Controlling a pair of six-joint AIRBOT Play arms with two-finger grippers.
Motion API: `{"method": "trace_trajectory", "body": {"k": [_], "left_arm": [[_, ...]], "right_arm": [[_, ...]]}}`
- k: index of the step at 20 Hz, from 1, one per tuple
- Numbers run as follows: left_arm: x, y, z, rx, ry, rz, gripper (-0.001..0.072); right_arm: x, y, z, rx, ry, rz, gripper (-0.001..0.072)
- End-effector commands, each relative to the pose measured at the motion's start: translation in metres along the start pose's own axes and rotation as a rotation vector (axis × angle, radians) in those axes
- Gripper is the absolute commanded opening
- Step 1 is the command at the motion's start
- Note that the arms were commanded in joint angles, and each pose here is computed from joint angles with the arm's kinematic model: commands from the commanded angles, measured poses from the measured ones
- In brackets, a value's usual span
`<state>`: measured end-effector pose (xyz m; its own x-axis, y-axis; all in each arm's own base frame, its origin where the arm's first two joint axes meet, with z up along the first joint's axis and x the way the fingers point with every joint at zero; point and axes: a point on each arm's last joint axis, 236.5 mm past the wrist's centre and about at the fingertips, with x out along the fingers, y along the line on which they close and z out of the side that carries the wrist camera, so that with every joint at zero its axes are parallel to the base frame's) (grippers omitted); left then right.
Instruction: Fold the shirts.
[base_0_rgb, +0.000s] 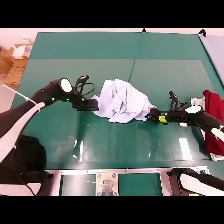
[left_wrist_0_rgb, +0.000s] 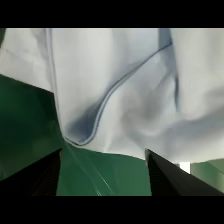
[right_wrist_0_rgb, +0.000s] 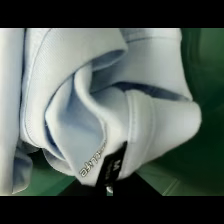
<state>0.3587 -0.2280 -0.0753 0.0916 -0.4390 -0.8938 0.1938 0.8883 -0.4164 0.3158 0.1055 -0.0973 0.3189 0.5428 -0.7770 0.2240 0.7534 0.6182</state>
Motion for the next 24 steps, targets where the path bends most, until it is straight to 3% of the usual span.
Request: {"method": "trace_trajectory", "body": {"k": [1,4,6,10,14,20,24], "left_arm": [[0.021,0.018,0.001,-0.041,-0.003,0.04,0.0588],[0.036,0.013,0.014,-0.113,-0.049,-0.012,0.0557],[0.035,0.008,0.027,-0.136,-0.098,-0.034,0.0045],[-0.014,-0.033,0.064,-0.003,-0.151,-0.092,0.0022],[-0.148,-0.07,0.115,0.126,-0.362,-0.117,0.0022],[-0.317,-0.05,0.119,0.133,-0.625,-0.069,0.0022],[-0.368,-0.041,0.093,0.126,-0.688,-0.03,0.0022]], "right_arm": [[-0.003,0.0,0.0,-0.004,0.007,0.01,0.0019],[-0.002,0.001,-0.001,-0.005,0.008,0.01,0.002],[-0.002,0.001,-0.001,-0.025,0.008,0.011,0.0019],[-0.009,0.007,0.0,-0.046,0.034,0.03,0.0019],[-0.063,0.023,0.038,-0.125,-0.001,0.034,0.0018],[-0.21,0.041,0.104,-0.127,-0.37,-0.038,0.0018],[-0.292,0.077,0.105,-0.204,-0.574,-0.059,0.0018]]}}
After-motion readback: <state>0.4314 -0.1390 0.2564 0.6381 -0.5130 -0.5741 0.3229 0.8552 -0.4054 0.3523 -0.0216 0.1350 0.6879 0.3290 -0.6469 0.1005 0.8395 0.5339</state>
